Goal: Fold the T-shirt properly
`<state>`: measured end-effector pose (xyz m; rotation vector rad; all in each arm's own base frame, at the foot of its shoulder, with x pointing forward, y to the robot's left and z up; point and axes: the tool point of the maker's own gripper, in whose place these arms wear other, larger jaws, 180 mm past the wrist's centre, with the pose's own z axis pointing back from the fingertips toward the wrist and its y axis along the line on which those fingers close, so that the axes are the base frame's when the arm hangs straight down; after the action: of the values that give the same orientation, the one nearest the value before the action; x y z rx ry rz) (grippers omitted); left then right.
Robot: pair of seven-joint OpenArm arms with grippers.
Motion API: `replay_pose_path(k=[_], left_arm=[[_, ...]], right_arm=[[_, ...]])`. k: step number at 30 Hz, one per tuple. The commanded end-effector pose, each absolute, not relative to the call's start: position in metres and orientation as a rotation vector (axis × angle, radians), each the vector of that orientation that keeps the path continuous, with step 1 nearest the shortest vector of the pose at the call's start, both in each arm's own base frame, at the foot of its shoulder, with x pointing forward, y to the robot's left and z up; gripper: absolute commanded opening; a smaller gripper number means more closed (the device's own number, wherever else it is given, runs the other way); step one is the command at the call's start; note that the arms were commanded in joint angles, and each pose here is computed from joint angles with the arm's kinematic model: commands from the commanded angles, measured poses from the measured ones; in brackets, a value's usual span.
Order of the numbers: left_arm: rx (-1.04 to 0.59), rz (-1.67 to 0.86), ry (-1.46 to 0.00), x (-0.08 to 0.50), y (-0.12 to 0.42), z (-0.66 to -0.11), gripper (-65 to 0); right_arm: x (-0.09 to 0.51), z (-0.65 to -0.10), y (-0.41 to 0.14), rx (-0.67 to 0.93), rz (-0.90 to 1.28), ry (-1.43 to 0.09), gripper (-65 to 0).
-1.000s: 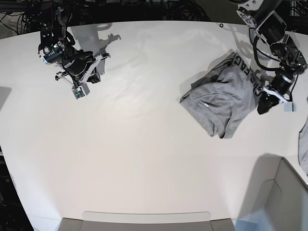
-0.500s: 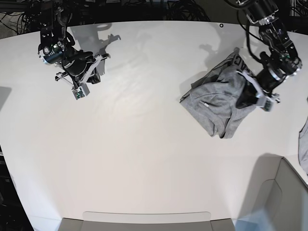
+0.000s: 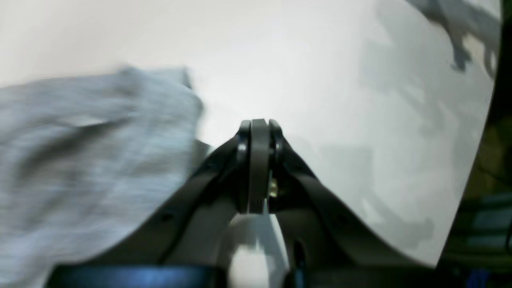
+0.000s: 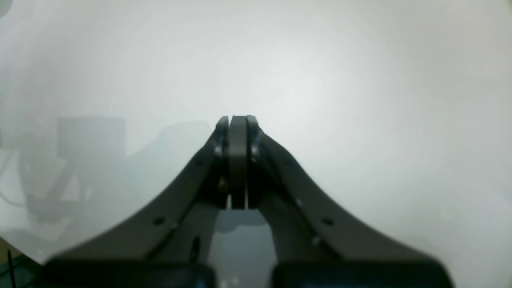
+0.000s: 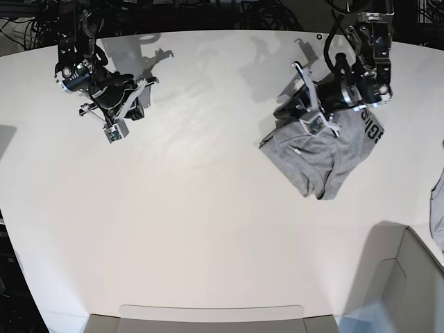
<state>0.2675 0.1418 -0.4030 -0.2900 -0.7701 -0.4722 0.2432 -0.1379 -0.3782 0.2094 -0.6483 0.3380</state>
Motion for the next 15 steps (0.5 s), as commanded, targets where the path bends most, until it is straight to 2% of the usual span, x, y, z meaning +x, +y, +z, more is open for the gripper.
replay_pose_path(k=[1, 6, 15], left_arm=[[-0.283, -0.497, -0.801, 0.281, 0.138, -0.397, -65.0], [-0.158, -0.397, -0.735, 0.305, 0.157, -0.427, -65.0], [-0.031, 0.038, -0.808, 0.349, 0.226, -0.416, -65.0]], right_arm=[[0.251, -0.369, -0.139, 0.202, 0.35, -0.689, -65.0], [0.251, -0.369, -0.139, 0.202, 0.35, -0.689, -65.0], [0.247, -0.371, -0.139, 0.204, 0.348, -0.679, -65.0]])
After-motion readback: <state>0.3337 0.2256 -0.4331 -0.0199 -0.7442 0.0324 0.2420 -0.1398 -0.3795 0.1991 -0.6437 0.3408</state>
